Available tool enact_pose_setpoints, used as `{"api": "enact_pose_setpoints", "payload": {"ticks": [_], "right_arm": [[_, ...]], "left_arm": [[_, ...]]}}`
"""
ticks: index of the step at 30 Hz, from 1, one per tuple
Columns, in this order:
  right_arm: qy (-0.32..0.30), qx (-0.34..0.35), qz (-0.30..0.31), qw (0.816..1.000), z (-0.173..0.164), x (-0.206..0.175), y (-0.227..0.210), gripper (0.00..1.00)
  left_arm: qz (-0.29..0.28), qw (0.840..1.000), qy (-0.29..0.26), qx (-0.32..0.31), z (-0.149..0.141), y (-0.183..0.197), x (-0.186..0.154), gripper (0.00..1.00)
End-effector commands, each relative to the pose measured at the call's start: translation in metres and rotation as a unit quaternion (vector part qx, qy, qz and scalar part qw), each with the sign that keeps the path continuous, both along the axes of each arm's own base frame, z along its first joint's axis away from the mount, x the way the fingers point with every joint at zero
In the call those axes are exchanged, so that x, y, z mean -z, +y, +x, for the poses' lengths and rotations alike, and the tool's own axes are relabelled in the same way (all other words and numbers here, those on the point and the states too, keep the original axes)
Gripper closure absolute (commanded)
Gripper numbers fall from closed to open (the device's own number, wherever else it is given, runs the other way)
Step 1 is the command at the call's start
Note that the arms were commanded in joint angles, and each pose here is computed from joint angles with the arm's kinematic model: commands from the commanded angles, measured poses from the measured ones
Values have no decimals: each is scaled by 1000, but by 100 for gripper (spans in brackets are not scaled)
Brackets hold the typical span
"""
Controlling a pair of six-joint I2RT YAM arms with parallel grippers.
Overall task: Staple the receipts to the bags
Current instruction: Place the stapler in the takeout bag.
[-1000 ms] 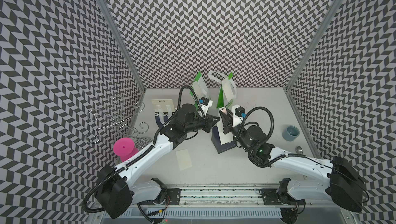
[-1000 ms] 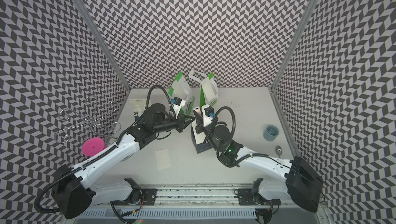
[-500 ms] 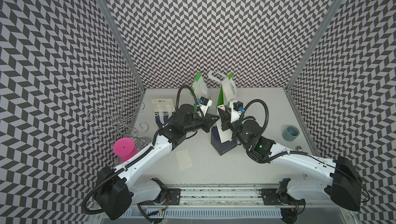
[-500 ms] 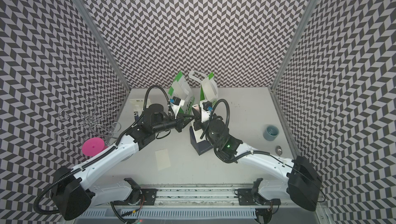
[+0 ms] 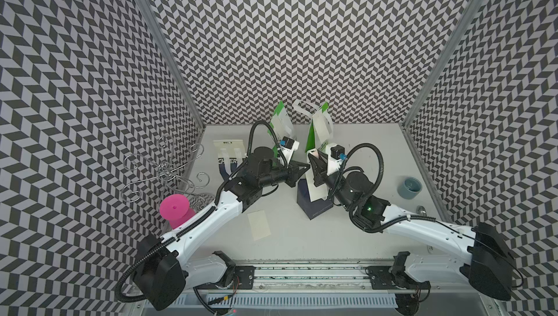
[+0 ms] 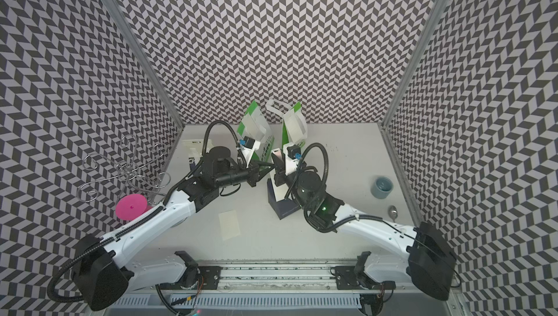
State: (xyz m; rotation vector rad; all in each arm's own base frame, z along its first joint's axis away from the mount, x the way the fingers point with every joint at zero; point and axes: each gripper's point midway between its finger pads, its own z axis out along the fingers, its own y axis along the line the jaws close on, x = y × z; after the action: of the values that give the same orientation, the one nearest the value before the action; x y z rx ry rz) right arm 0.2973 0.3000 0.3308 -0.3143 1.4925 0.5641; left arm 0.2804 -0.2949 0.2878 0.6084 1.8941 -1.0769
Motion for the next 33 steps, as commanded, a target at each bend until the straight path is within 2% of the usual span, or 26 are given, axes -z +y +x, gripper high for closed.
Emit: {"api": "enact_pose_setpoints", "payload": {"ticks": [1,12,23,30,33], "right_arm": [[-2,-25,25,999,-6,-14,7,100],[76,-16,10,997,-5,7,5,100],[96,-10,3,995,-5,6,-8,100],[75,-29,5,997,-9,-2,-4,100],[39,-36,23,998,-13,-23,-7,100]], "left_arm": [[-20,999,-28,3,-1,0,-17,100],[-25,997,-77,-2,1,2,-25,100],[-17,995,-98,-8,1,6,-29,100],[-22,996,-89,0,-1,4,-28,100],[-16,997,-76,2,0,2,-22,100]]}}
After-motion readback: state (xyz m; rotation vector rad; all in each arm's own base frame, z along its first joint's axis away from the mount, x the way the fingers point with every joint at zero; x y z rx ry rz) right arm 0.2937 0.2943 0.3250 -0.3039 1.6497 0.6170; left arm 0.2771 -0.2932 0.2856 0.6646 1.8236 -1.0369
